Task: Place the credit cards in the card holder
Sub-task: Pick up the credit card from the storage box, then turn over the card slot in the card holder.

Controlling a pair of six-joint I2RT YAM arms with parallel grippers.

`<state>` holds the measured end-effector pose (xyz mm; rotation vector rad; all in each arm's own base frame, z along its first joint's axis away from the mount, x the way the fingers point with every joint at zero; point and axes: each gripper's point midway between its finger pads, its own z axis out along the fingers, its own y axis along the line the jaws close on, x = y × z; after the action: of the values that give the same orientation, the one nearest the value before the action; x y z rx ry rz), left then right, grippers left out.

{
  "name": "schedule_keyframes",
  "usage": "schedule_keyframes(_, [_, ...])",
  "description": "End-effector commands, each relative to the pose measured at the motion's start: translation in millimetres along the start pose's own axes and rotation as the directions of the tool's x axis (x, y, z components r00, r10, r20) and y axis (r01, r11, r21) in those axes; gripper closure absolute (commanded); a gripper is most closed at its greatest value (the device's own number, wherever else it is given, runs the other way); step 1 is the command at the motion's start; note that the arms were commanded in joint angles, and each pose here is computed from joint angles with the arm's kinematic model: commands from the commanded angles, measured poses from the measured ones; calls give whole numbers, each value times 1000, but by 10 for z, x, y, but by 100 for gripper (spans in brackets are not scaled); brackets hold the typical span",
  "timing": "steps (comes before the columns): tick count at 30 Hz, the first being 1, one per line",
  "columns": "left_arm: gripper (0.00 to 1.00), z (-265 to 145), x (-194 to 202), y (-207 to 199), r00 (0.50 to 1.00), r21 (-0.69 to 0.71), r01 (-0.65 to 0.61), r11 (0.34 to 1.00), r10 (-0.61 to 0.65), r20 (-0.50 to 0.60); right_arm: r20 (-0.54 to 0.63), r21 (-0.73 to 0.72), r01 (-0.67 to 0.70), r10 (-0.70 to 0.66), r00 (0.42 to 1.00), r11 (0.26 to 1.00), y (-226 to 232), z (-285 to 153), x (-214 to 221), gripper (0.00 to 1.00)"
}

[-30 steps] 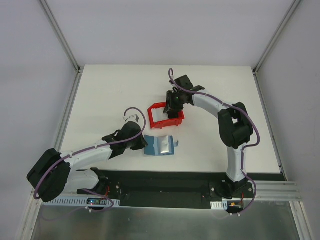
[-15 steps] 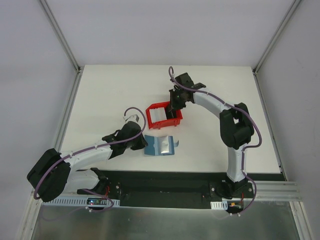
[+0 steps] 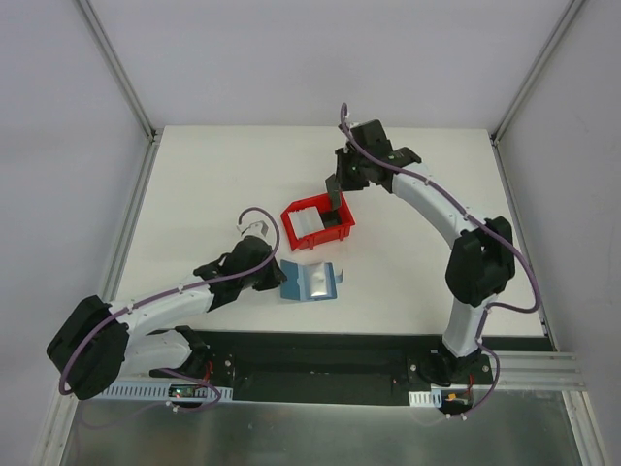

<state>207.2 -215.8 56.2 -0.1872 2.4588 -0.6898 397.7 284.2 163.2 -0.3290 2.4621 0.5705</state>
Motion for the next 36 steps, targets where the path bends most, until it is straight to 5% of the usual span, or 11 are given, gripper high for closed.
schedule_keyframes(1, [100, -36, 57, 69, 1000, -2, 16, 1000, -16, -10, 132, -49, 24, -17, 991, 999, 186, -381, -313, 100])
schedule_keyframes(36, [100, -61, 139, 177, 999, -31, 36, 999, -37, -24, 300, -237, 21, 53, 952, 971, 539, -1409, -200, 100])
